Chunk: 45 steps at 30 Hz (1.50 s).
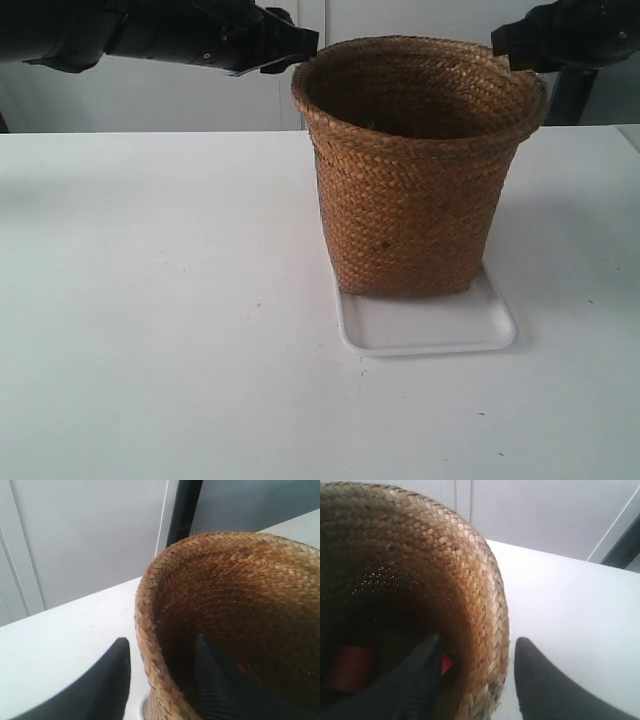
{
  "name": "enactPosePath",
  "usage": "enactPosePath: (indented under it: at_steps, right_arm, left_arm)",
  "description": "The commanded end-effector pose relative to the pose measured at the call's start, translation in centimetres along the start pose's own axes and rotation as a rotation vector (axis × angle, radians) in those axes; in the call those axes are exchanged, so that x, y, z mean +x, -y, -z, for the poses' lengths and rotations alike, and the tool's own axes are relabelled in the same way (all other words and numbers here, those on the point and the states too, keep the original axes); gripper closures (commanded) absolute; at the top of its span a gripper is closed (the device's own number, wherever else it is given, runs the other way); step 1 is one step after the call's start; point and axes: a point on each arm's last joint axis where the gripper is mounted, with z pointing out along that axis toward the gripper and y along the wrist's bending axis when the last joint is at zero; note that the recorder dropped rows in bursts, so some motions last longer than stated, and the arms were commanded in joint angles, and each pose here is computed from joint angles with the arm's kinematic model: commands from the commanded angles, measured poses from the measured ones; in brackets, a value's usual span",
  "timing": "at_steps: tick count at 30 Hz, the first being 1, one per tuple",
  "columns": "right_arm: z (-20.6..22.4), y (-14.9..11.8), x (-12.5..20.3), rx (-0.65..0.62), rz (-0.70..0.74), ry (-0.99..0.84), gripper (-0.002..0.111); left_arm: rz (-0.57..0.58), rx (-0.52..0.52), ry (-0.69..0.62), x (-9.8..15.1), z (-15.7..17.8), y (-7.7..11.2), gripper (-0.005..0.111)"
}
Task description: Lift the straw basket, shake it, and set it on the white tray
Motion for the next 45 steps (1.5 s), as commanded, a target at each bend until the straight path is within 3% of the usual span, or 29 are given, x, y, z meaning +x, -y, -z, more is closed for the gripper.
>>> enactPosePath:
  at_steps: [1,3,5,8,10,17,25,30,37,45]
  right_arm:
    - [2.7,-0.1,-1.2,0.035,0.058,0.085,0.064]
    - [4.0,-0.1,-1.5,0.046,0.076,0.104,0.067]
    - [5.2,-0.3,-1.7,0.045,0.079,0.114,0.082]
    - [6.8,-0.6,-1.8,0.028,0.064,0.123,0.108]
    - [7.9,-0.9,-1.7,0.013,0.046,0.146,0.108]
    - [11.9,-2.1,0.5,0.015,0.036,0.269,0.108]
    - [17.8,-3.0,5.5,0.019,-0.054,0.492,0.108]
    - [21.2,-3.6,9.8,0.046,-0.008,0.591,0.108]
    - [22.3,-4.4,15.1,0.017,-0.02,0.591,0.108]
    - [20.6,-5.2,19.3,-0.05,-0.036,0.431,0.108]
  left_arm:
    - [-0.011,0.007,0.036,-1.3,1.3,0.4,0.069]
    - [-0.026,0.022,0.033,-1.7,1.9,0.6,0.082]
    - [-0.074,0.048,0.01,-1.9,2.7,1.1,0.104]
    - [-0.137,0.073,-0.024,-2.3,3.9,1.6,0.107]
    - [-0.138,0.075,-0.052,-2.4,4.7,1.9,0.107]
    - [-0.141,-0.062,-0.063,-1.1,8.7,1.5,0.107]
    - [-0.096,-0.148,0.002,3.3,14.4,1.6,0.107]
    - [-0.102,-0.169,0.01,6.8,17.6,1.8,0.107]
    - [-0.114,-0.169,0.022,10.0,21.4,2.4,0.107]
    - [-0.102,-0.165,0.014,12.1,23.0,2.6,0.107]
